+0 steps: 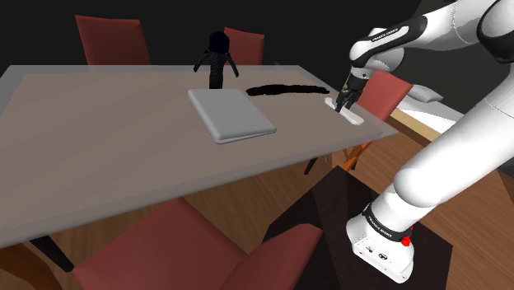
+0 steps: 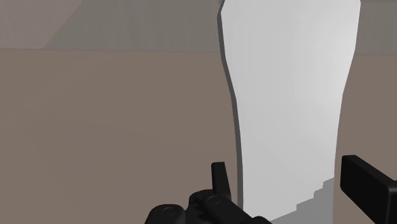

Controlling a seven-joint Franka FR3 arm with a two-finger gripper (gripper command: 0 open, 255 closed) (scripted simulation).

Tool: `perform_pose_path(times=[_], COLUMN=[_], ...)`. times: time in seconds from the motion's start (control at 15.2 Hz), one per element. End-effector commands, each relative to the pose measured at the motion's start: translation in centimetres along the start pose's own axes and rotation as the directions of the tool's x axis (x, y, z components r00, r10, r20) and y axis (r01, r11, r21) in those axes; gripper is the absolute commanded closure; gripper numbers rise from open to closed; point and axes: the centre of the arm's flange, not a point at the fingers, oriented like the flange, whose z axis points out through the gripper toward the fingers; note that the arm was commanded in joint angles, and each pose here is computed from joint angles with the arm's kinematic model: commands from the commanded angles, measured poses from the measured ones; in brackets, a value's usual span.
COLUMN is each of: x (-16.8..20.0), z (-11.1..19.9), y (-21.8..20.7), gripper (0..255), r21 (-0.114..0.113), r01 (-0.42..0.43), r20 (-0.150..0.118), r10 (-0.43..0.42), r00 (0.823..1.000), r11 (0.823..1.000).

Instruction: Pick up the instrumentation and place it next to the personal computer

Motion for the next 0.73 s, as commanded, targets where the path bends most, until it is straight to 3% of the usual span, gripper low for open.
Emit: perform_pose_path(times=[0.0,0.66], x=[0.0,2.1], z=[-0.8,-0.6], y=[0.0,-13.1], gripper=[255,255], r21=[0.000,0.000], r01=[0.000,0.000], r20=[0.000,0.000], r10=[0.000,0.000], r00=[1.000,1.000], r11=[1.000,1.000])
